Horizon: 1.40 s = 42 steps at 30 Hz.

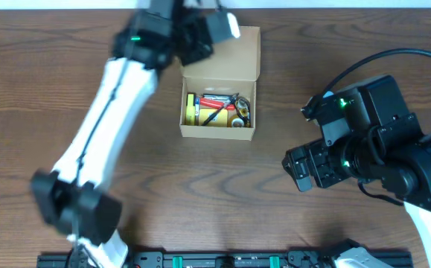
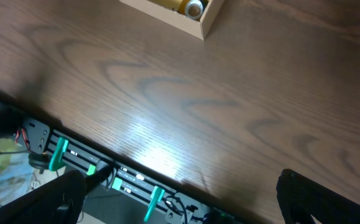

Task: Pack container
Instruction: 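Raise the left gripper and bring both grippers to the box's far flaps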

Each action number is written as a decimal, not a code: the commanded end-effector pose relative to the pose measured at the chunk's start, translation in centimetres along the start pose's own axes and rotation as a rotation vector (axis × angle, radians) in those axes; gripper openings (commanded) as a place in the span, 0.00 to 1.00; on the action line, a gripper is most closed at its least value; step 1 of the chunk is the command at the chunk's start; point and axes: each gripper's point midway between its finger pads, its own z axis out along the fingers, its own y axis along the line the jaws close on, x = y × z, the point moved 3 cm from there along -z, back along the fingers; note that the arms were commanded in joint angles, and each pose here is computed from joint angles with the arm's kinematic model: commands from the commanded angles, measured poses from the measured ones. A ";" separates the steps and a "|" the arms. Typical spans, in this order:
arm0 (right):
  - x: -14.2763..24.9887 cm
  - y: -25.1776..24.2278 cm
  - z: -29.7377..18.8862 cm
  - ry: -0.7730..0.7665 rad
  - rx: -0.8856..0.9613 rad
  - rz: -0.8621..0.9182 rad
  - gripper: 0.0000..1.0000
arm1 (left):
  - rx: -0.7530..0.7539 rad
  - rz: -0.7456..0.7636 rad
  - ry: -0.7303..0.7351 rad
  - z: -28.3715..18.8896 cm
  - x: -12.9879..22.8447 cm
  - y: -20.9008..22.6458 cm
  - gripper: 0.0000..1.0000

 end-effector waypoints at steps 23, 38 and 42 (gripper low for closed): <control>0.0 -0.2 0.0 -0.001 0.006 -0.007 0.99 | -0.250 -0.462 -0.034 -7.6 20.7 13.5 0.06; -4.3 0.7 -0.5 -0.196 -0.047 0.052 0.99 | -0.075 -0.613 -0.035 -0.5 18.6 9.7 0.05; -6.9 1.5 -1.2 -0.309 -0.124 0.185 0.99 | -0.037 -0.622 0.037 1.1 18.3 7.9 0.06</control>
